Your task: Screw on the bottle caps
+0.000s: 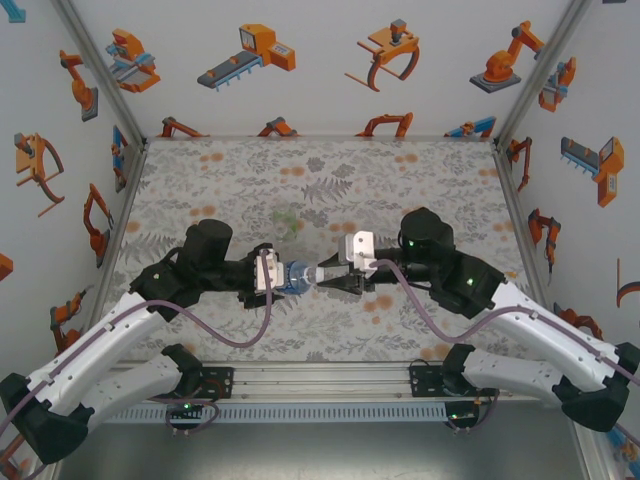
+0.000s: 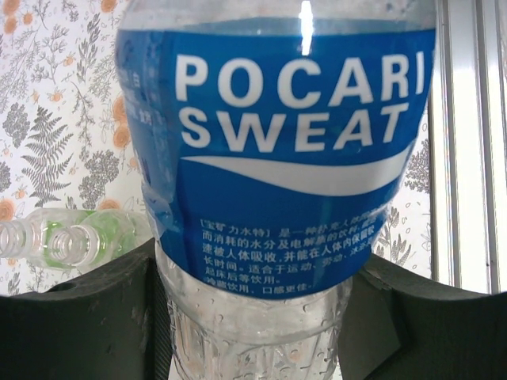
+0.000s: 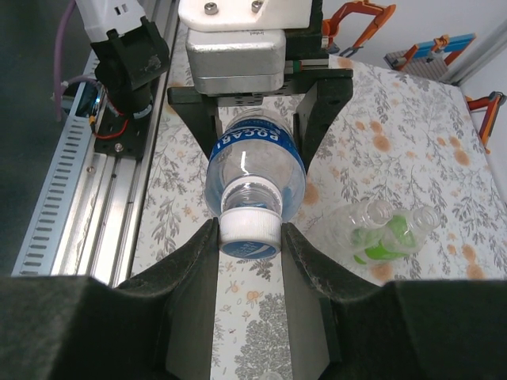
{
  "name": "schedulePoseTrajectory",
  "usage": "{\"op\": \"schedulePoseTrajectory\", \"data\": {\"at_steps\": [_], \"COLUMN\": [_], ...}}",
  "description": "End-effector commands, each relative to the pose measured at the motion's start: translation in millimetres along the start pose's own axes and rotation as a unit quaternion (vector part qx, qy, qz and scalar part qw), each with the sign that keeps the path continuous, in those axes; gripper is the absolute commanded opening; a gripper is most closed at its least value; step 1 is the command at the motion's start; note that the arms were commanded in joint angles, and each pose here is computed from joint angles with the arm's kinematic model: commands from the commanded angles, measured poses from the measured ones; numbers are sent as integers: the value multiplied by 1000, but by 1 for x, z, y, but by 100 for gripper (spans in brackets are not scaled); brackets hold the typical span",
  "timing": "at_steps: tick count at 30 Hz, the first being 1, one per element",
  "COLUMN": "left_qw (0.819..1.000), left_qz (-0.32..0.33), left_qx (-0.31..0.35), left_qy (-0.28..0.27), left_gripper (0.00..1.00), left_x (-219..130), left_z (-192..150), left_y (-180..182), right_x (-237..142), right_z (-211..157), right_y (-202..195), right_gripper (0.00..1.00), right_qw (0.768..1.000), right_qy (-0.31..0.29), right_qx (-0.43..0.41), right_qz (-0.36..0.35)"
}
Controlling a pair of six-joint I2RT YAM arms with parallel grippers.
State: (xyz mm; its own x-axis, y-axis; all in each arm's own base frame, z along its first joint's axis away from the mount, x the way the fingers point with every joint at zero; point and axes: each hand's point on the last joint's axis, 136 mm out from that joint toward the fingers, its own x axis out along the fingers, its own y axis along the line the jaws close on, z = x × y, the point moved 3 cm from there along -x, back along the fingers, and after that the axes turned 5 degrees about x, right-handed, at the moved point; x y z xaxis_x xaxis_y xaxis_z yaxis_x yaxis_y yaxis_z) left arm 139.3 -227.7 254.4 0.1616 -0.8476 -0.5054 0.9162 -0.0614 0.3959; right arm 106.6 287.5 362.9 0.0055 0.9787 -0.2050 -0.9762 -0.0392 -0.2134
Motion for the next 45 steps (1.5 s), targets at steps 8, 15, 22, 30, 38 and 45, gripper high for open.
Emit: {"op": "schedulePoseTrajectory", "data": {"at_steps": [8,15,22,30,38,45], "left_qw": [999,999,997,994,992,993], "left_qz": [-30,-42,-67,-96,-122,-114], "left_qx": [3,-10,-26,-38,-42,-31], "left_qy": [12,21,30,30,15,-4], "left_gripper": [0,0,0,0,0,0], "left_x": [2,3,7,10,12,9], "left_z": [-4,-4,-4,-1,4,12], "left_y": [-8,-8,-10,-13,-17,-14], "right_x": [6,13,19,25,32,38], "right_z": [14,2,-10,-21,-29,-27], "right_y": [4,8,8,12,20,15], "right_gripper": [0,0,0,0,0,0], "right_qw": [997,990,980,966,959,971], "right_qy": [45,113,166,217,234,224], "right_qx": [-58,-78,-105,-135,-158,-82], "right_qz": [34,45,30,28,36,5]}}
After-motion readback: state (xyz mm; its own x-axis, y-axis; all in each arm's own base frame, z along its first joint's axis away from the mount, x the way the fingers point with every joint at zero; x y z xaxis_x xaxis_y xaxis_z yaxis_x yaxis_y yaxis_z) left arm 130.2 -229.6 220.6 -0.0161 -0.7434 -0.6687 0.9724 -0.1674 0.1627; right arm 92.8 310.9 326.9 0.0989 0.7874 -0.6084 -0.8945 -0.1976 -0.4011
